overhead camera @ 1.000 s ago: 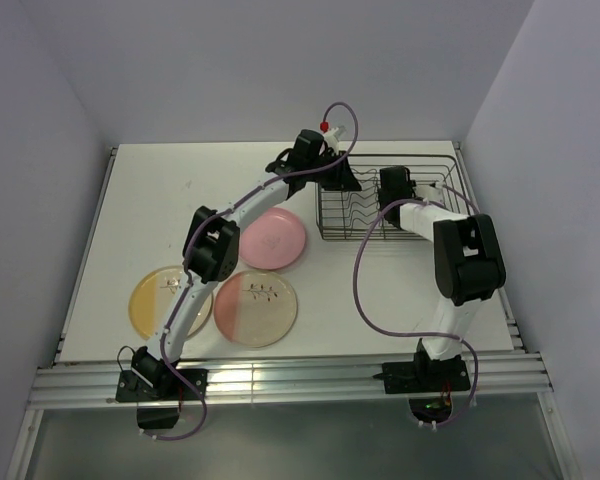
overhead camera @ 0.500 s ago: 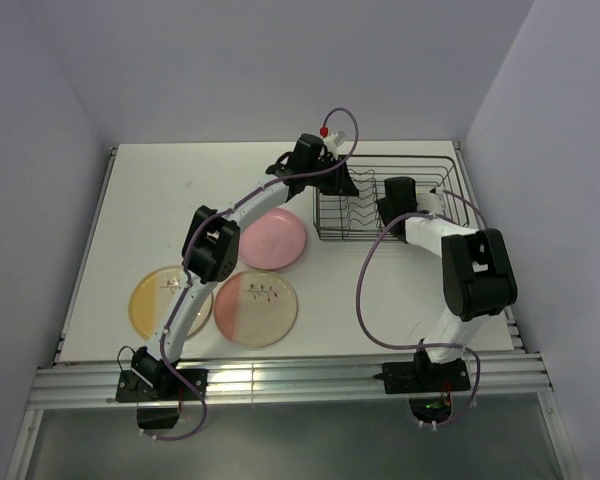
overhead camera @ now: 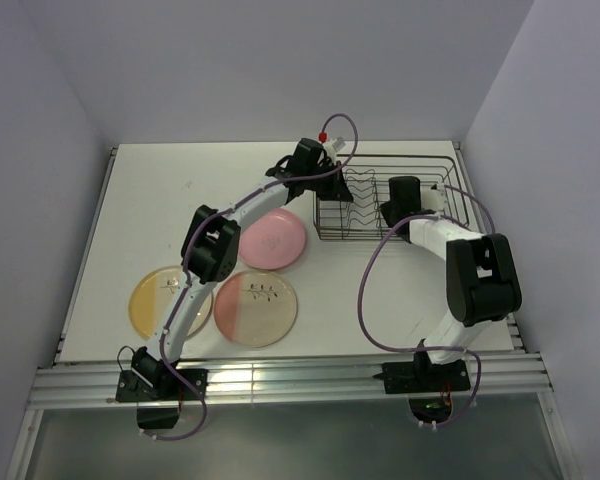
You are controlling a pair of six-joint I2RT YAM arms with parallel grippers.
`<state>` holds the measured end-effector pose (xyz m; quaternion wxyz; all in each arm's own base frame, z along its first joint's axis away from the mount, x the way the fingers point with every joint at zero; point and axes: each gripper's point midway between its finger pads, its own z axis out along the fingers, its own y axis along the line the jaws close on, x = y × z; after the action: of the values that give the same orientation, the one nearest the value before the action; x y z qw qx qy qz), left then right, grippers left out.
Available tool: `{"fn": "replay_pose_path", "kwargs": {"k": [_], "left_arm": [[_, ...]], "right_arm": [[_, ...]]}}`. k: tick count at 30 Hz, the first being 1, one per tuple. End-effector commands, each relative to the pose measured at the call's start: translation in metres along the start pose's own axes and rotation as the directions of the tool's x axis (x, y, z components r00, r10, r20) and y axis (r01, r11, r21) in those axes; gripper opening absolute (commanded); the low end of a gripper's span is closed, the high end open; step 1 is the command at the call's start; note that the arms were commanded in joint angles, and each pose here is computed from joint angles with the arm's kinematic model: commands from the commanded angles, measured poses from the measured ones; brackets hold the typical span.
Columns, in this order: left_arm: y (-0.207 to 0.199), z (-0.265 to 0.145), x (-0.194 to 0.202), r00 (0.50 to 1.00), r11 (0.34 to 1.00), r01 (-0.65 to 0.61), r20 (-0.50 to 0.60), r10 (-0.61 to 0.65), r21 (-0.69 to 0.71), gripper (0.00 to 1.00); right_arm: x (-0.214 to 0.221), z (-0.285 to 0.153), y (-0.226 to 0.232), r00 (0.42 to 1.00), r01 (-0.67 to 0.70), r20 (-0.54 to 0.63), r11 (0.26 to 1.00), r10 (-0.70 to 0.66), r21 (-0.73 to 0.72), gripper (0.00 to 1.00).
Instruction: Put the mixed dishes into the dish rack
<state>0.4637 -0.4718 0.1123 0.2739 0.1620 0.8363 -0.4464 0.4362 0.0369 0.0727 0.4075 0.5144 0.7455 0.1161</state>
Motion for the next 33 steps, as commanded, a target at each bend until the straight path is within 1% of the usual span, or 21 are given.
{"fn": "replay_pose_path", "kwargs": {"k": [1,4,9,10,11,16,20,21,23,24,26,29,30,33], "left_arm": [[-0.011,-0.016,-0.019,0.998,0.999,-0.035,0.047,0.035,-0.013,0.00],[-0.006,-0.015,-0.015,0.999,0.999,-0.032,0.039,0.033,-0.027,0.00],[0.000,-0.013,-0.011,0.999,0.999,-0.030,0.033,0.031,-0.034,0.00],[0.001,-0.013,-0.010,0.999,0.999,-0.031,0.032,0.032,-0.034,0.00],[0.004,-0.013,-0.008,0.999,0.999,-0.027,0.028,0.028,-0.040,0.00],[0.008,-0.011,-0.001,0.999,0.999,-0.027,0.018,0.028,-0.040,0.00],[0.013,-0.010,0.005,1.000,0.998,-0.022,0.003,0.022,-0.050,0.00],[0.014,-0.010,0.005,1.000,0.998,-0.024,0.003,0.024,-0.051,0.00],[0.013,-0.010,0.005,1.000,0.998,-0.025,0.004,0.026,-0.051,0.00],[0.013,-0.011,0.004,1.000,0.998,-0.025,0.006,0.026,-0.050,0.00],[0.012,-0.011,0.003,1.000,0.999,-0.024,0.006,0.024,-0.045,0.00],[0.013,-0.010,0.005,1.000,0.999,-0.025,0.002,0.025,-0.047,0.00],[0.013,-0.011,0.004,1.000,0.999,-0.025,0.004,0.026,-0.047,0.00],[0.013,-0.011,0.005,1.000,0.999,-0.022,0.004,0.023,-0.042,0.00]], "right_arm": [[-0.021,0.002,0.001,0.998,0.039,0.052,0.998,-0.041,0.045,0.21],[-0.034,0.008,-0.002,0.993,0.067,0.093,0.992,-0.077,0.107,0.15],[-0.049,0.018,0.004,0.985,0.100,0.127,0.984,-0.119,0.150,0.13],[-0.053,0.019,0.002,0.983,0.105,0.133,0.980,-0.128,0.168,0.10],[-0.054,0.021,0.001,0.982,0.108,0.135,0.978,-0.133,0.178,0.09],[-0.059,0.028,-0.002,0.980,0.128,0.128,0.972,-0.155,0.195,0.09],[-0.065,0.033,-0.008,0.979,0.138,0.112,0.961,-0.169,0.241,0.09],[-0.073,0.032,-0.004,0.973,0.143,0.140,0.957,-0.182,0.253,0.09],[-0.083,0.032,0.000,0.968,0.152,0.159,0.955,-0.196,0.254,0.09],[-0.083,0.034,0.001,0.969,0.166,0.138,0.954,-0.205,0.248,0.09],[-0.093,0.039,0.009,0.968,0.174,0.138,0.957,-0.210,0.234,0.09],[-0.097,0.043,0.006,0.973,0.166,0.113,0.949,-0.202,0.270,0.09],[-0.109,0.046,-0.002,0.976,0.146,0.116,0.946,-0.186,0.290,0.09],[-0.109,0.049,-0.005,0.976,0.155,0.101,0.941,-0.193,0.300,0.09]]}}
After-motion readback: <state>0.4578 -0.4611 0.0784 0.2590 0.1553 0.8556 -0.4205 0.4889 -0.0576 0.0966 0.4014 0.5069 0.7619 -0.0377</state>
